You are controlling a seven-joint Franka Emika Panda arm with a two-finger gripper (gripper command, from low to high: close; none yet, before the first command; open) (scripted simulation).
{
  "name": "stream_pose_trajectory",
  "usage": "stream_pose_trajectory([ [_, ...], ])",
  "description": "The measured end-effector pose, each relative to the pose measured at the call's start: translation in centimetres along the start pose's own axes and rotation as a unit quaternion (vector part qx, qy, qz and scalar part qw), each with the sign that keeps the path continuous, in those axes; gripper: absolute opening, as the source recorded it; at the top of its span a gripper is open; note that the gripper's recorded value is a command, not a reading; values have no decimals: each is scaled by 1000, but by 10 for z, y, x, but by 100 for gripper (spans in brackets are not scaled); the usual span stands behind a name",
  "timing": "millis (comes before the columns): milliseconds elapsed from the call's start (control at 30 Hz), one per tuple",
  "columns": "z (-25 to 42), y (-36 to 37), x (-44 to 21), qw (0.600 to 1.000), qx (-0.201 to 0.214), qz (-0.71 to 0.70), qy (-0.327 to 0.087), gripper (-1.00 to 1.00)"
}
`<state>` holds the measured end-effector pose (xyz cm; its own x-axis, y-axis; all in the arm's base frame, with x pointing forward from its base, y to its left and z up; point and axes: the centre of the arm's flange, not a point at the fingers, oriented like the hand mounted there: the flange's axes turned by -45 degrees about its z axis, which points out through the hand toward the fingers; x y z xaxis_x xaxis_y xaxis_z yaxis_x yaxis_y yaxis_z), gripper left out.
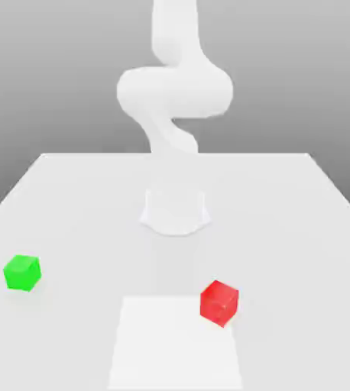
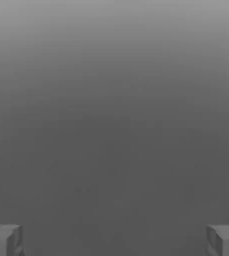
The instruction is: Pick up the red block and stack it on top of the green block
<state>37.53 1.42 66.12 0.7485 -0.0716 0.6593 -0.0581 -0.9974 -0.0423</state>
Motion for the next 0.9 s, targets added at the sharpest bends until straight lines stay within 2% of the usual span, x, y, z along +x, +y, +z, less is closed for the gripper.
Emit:
stream_pose_trajectory([
  [300,201,-34,-113,978,-40,127,-162,0],
  [567,312,-44,-296,910,-110,253,-310,0],
  [633,327,-43,-323,899,-120,268,-325,0],
  [833,364,-43,-362,896,-123,271,-330,0],
  [867,367,-42,-366,896,-123,271,-330,-100],
  [900,367,-42,-366,896,-123,271,-330,-100],
])
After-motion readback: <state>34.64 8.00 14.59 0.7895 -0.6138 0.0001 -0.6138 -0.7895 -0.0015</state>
